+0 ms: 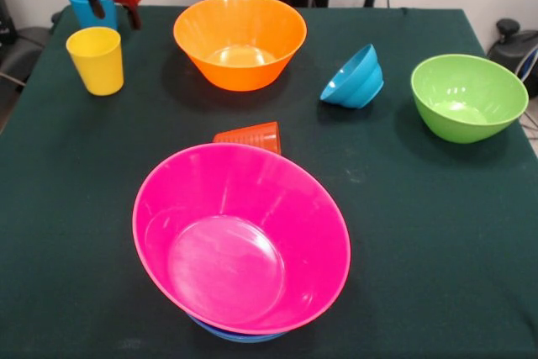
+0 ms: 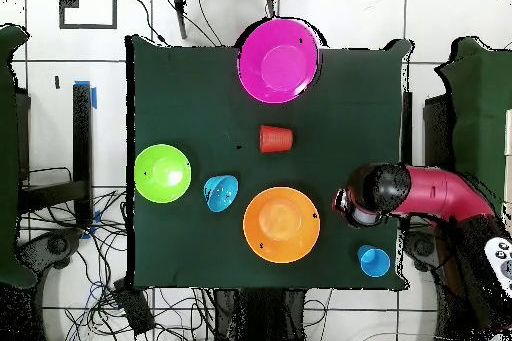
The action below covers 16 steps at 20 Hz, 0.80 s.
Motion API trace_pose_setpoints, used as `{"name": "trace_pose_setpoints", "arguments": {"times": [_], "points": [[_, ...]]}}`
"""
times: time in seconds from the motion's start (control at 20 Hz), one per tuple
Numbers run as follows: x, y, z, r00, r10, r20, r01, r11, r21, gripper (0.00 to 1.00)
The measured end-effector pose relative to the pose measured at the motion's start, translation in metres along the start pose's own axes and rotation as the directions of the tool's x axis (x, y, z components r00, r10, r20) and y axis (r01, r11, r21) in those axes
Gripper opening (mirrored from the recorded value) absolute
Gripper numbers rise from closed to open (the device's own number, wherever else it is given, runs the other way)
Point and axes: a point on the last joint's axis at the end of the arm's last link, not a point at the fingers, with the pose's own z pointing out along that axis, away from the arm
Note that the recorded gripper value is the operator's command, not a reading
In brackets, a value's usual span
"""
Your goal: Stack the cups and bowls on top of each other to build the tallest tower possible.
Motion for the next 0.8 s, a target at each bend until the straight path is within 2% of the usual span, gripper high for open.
{"name": "trace_pose_setpoints", "arguments": {"times": [0.4,0.8], "points": [[0.003,-0.006,-0.026,0.9996,0.008,0.027,-0.009,0.9997,0.024,1.0],[0.003,-0.007,-0.031,0.9995,0.007,0.031,-0.008,0.9995,0.029,1.0]]}}
